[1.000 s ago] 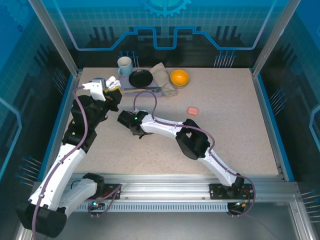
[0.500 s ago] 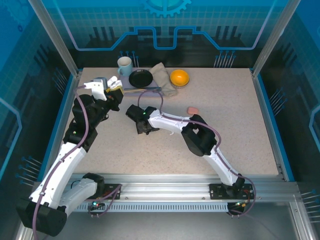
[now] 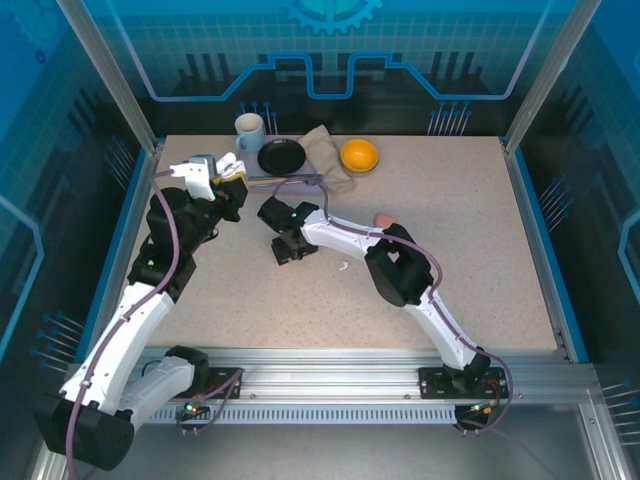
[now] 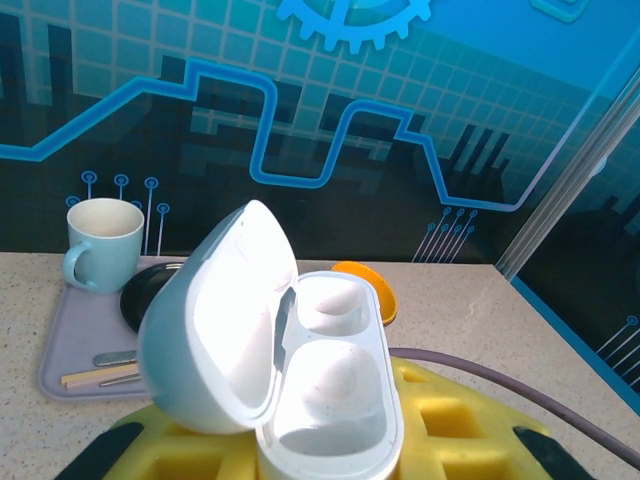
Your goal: Insert wireless bluetooth earbuds into charging case
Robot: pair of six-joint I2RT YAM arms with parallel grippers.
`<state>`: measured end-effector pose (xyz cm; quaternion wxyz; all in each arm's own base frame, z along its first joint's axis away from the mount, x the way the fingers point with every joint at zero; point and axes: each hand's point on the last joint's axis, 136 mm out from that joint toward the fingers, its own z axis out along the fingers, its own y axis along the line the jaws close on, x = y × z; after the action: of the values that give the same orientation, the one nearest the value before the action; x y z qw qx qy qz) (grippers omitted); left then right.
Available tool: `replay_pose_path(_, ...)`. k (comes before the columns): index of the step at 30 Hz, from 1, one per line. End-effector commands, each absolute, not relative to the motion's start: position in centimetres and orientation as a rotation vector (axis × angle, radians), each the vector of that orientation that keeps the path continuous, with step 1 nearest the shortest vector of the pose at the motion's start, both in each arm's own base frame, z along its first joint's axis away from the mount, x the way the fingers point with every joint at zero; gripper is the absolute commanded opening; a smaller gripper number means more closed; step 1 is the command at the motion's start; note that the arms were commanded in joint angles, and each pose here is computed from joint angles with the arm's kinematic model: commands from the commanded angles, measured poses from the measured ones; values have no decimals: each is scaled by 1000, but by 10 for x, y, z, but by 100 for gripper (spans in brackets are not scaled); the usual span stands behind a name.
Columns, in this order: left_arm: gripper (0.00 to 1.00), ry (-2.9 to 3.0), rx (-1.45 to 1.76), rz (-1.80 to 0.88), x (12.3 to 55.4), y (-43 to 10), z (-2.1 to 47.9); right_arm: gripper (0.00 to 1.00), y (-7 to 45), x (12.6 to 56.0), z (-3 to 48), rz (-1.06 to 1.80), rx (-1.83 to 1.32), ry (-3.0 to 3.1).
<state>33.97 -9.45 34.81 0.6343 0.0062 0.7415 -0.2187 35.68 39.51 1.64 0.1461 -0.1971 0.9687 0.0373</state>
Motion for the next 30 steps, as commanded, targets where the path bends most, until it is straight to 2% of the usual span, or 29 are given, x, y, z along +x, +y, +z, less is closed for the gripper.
replay_pose_path(1, 0, 1677, 17, -522, 339, -96, 352, 60, 419, 370, -13, 186, -631, 2749)
replay_pose_path(13, 0, 1676, 18, -523, 338, -96, 353, 55, 431, 372, -12, 184, -691, 2725)
replay_pose_path(19, 0, 1673, 17, -524, 338, -96, 353, 47, 438, 371, -9, 196, -710, 2717)
replay_pose_path(30, 0, 1672, 18, -526, 336, -96, 354, 48, 428, 364, -3, 159, -705, 2711)
